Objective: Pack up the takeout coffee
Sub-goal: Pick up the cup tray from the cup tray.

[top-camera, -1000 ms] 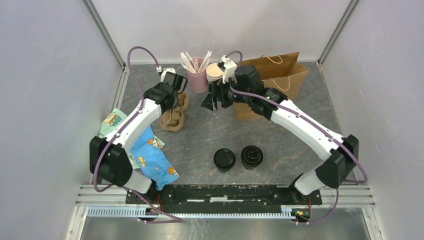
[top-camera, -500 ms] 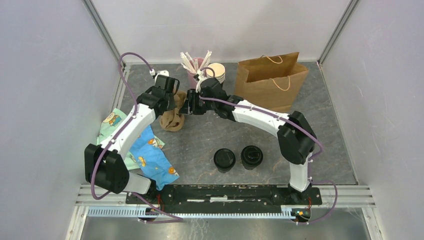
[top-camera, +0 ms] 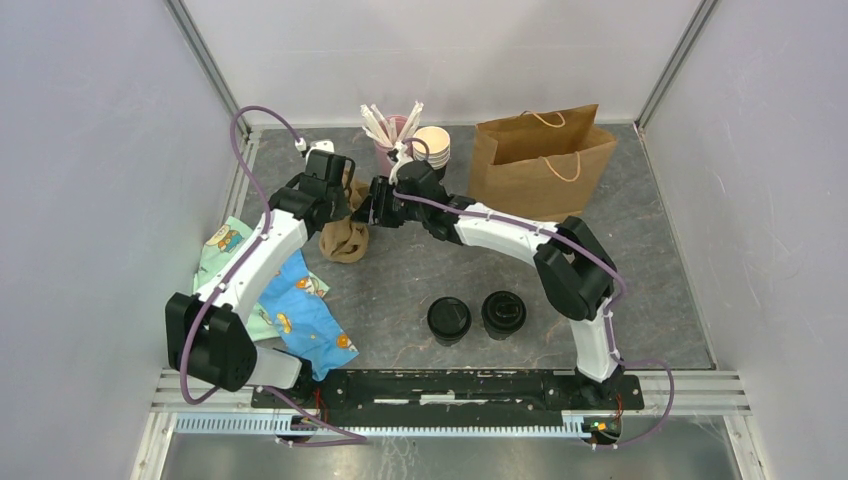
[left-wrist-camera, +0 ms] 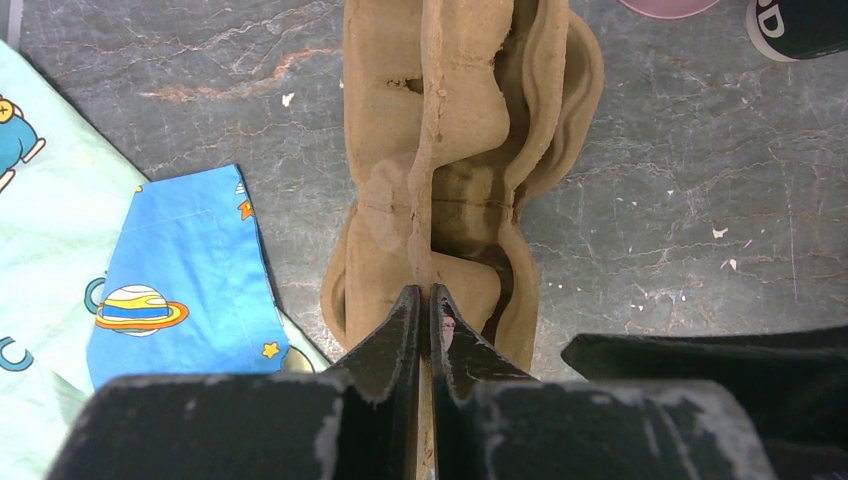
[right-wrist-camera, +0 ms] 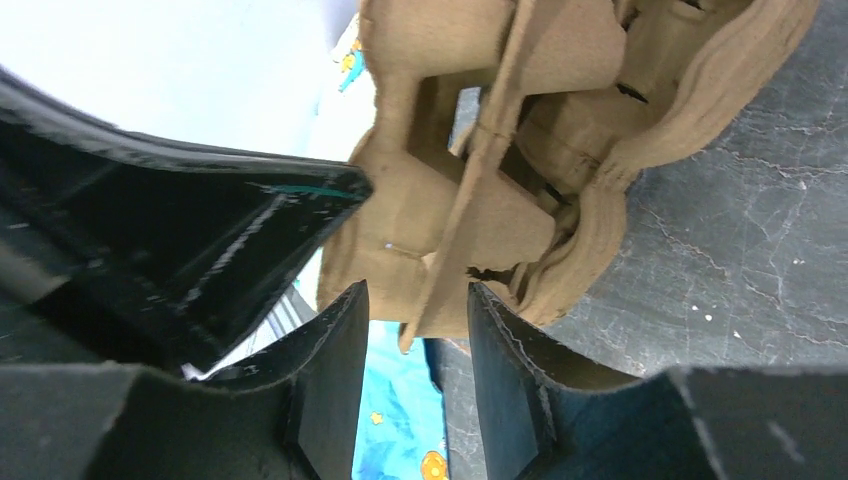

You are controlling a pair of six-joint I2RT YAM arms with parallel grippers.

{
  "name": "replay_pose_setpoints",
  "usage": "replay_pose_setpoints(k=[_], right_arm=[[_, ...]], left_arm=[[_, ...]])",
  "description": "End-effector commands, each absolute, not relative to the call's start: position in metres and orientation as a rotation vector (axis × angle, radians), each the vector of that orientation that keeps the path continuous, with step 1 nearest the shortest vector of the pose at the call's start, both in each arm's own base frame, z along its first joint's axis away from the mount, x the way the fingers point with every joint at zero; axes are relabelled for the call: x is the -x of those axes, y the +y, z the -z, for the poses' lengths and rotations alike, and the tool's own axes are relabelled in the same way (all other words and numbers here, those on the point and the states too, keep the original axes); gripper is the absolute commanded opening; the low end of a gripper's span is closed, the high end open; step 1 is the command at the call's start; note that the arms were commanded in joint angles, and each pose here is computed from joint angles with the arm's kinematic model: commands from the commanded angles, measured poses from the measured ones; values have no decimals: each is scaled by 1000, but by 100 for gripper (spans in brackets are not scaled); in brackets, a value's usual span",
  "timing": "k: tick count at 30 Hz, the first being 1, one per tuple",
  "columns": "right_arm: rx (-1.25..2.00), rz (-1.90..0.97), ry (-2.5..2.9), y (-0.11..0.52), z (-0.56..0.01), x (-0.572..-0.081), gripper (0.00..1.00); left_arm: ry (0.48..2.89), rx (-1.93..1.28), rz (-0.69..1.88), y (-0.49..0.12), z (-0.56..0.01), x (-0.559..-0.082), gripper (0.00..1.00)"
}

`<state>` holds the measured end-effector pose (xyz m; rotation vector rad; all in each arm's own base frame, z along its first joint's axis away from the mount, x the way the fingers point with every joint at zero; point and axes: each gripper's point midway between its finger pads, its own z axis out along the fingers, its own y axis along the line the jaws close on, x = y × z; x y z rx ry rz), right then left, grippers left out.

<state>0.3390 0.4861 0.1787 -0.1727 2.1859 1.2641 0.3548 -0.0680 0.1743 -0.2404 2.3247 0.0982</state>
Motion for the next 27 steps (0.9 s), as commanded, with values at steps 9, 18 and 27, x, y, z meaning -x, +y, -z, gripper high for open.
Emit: replay_pose_setpoints(k=[9, 18, 27], right_arm=[[132, -1319, 2214, 509, -165, -345, 22], [-58, -1446, 2236, 507, -151, -335, 6], [-271, -1524, 2266, 499, -134, -326, 7]], left_arm=[[2215, 285, -114, -62, -225, -371, 2], [2121, 337, -199, -42, -293, -368, 2], [2060, 346, -134, -42, -329, -355, 2]])
